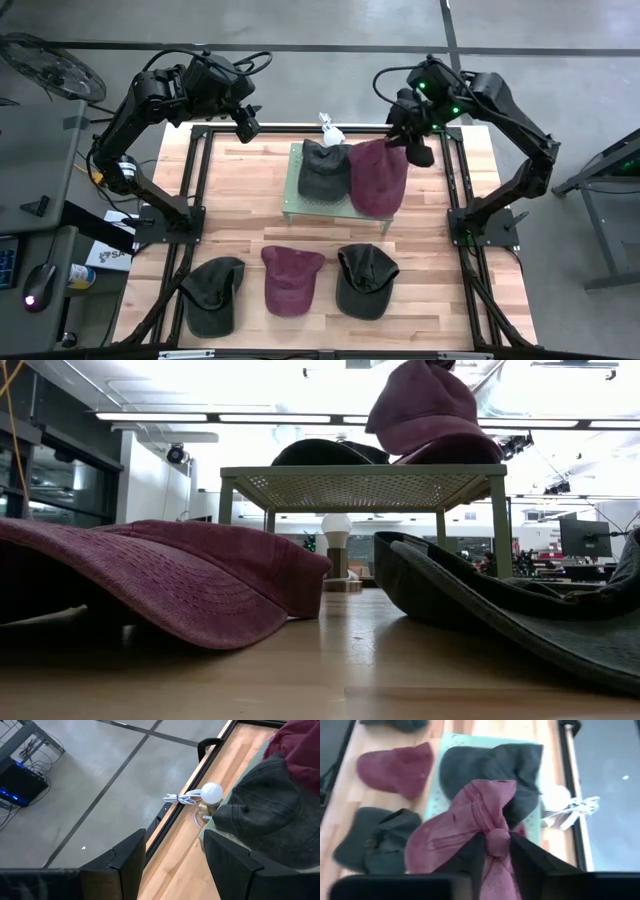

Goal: Pick & Place hat
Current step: Stack the top red cap on top of the red cap on the shelf, then adjust the black cap on the shelf

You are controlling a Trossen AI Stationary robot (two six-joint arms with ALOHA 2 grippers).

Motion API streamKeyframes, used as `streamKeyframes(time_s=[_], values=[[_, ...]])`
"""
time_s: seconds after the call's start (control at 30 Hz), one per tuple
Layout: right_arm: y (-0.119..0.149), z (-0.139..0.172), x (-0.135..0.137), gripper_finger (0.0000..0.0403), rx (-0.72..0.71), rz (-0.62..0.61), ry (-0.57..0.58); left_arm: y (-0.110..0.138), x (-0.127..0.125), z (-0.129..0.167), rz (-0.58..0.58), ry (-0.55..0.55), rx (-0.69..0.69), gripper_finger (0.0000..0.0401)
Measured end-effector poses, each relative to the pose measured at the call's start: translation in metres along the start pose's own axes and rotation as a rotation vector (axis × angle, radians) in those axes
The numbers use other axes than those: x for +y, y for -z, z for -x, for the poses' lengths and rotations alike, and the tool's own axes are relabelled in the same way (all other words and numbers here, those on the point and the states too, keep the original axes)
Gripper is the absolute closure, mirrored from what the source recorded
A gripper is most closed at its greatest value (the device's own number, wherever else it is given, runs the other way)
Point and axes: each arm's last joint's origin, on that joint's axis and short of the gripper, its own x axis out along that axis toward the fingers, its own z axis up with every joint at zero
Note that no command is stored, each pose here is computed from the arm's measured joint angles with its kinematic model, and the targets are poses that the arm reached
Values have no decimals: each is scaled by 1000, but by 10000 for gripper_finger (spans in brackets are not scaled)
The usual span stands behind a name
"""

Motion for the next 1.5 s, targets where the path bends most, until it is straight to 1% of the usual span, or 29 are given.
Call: streamKeyframes(time_s=[0.1, 0.2, 0.33, 0.4, 0.47, 0.53, 0.6, 0.73, 0.8, 0.87, 0.93, 1.0, 1.1, 1.2, 1.37, 1.5], values=[[-2, 0, -1, 268, -15, 6, 23, 0, 0, 0, 0, 0, 0, 208], [-4, 0, -3, 239, -30, 13, 44, 0, 0, 0, 0, 0, 0, 208], [-7, 0, -4, 216, -51, 22, 78, 0, 0, 0, 0, 1, -1, 208], [-9, 1, -6, 211, -60, 21, 122, 0, 0, 0, 0, 1, 0, 208], [-12, 3, -8, 210, -84, 1, 172, 0, 0, 0, 0, 1, 0, 208], [-13, 3, -9, 212, -99, -41, 195, 0, 0, 0, 0, 1, 0, 208], [-12, 4, -10, 216, -90, -121, 215, 0, 0, 0, 0, 1, 0, 208], [-6, 4, -11, 226, -22, -295, 302, 0, 0, 0, -4, 1, 0, 208], [-6, 4, -11, 233, -33, -345, 314, 0, 0, 0, -5, 1, 0, 208], [-9, 4, -11, 240, -79, -363, 283, 0, 0, 0, -6, 1, 1, 208], [-13, 4, -10, 246, -125, -354, 218, 0, 0, 0, -9, 1, 0, 208], [-17, 1, -8, 251, -142, -340, 167, 0, 0, 0, -10, 1, 1, 208], [-18, -2, -6, 258, -127, -336, 182, 0, 0, 0, -15, 15, 0, 208], [-18, -3, -5, 261, -119, -366, 219, 0, -1, -2, -34, 22, 5, 208], [-15, -1, -6, 261, -110, -430, 231, 4, -2, -4, -52, 20, 39, 208], [-15, 1, -5, 265, -118, -446, 229, 4, -2, -4, -53, 27, 40, 208]])
